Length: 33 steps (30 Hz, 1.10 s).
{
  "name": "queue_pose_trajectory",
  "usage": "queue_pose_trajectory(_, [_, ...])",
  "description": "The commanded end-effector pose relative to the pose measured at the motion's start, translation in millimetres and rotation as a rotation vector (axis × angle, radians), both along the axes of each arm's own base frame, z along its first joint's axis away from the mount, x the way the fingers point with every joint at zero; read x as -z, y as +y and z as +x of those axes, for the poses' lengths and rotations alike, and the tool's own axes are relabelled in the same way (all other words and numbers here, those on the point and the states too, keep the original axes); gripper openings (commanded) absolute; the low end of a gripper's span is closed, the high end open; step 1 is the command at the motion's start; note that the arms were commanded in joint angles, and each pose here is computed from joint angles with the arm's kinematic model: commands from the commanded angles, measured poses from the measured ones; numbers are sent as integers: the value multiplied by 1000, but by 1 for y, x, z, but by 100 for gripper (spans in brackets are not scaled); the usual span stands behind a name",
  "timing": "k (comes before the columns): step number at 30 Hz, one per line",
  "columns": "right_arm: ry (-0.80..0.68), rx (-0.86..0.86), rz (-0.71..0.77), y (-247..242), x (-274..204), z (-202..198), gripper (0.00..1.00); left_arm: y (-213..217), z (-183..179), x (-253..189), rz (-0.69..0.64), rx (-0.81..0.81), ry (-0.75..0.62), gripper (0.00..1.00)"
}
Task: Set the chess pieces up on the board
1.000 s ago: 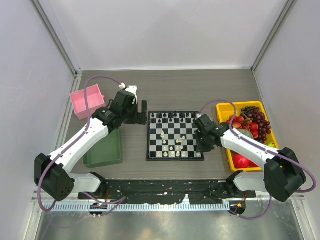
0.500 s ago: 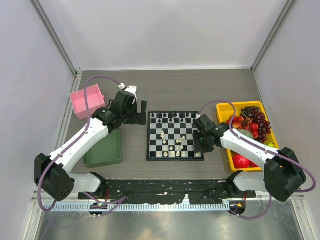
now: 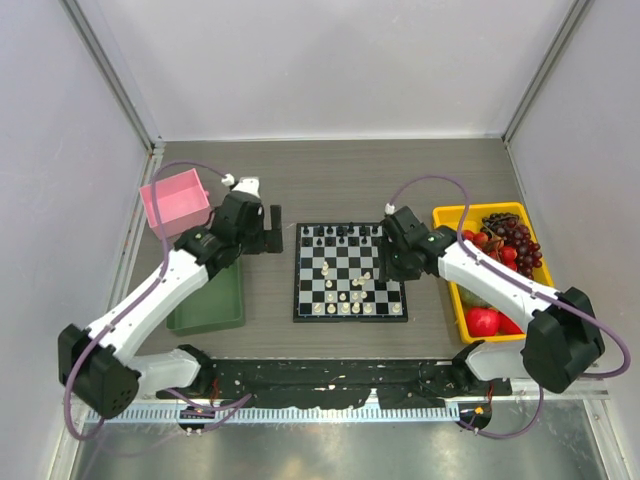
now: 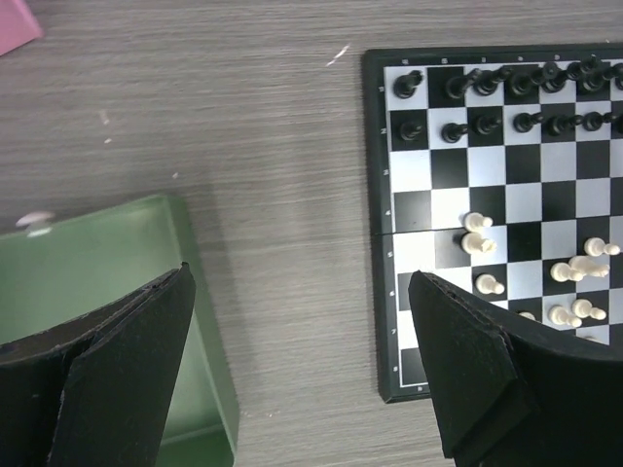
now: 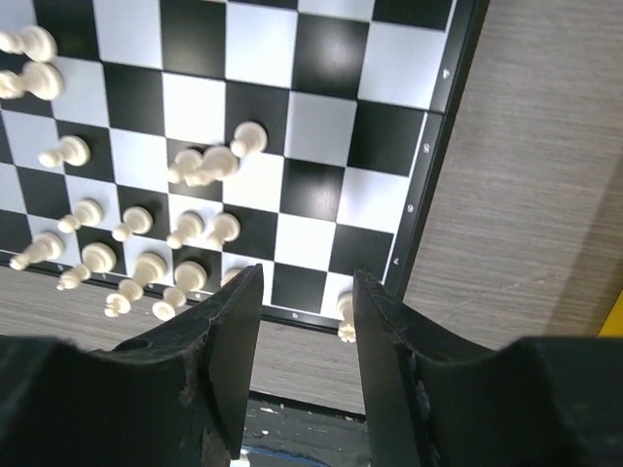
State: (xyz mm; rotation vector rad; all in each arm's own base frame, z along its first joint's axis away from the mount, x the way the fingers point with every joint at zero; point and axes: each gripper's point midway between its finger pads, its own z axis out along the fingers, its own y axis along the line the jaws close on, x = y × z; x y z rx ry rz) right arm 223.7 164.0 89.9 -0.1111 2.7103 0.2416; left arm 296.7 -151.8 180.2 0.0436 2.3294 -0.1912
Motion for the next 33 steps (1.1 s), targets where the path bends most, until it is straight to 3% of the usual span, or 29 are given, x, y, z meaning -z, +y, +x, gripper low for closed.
queue_pose_trajectory(1, [-76,-15,37,16,-22,25,48,26,2,-36,-62,-138,-178,100])
queue_pose_trajectory(12, [-26,-109,176,65,-16,38,47,44,-7,-36,-46,-193,-204,99])
queue_pose_trajectory(20, [4,-130,168,75,-5,40,41,42,-7,-33,-39,-185,-186,99])
queue_pose_trajectory(33, [6,-125,116,74,0,39,41,42,-7,-33,-40,-184,-183,100])
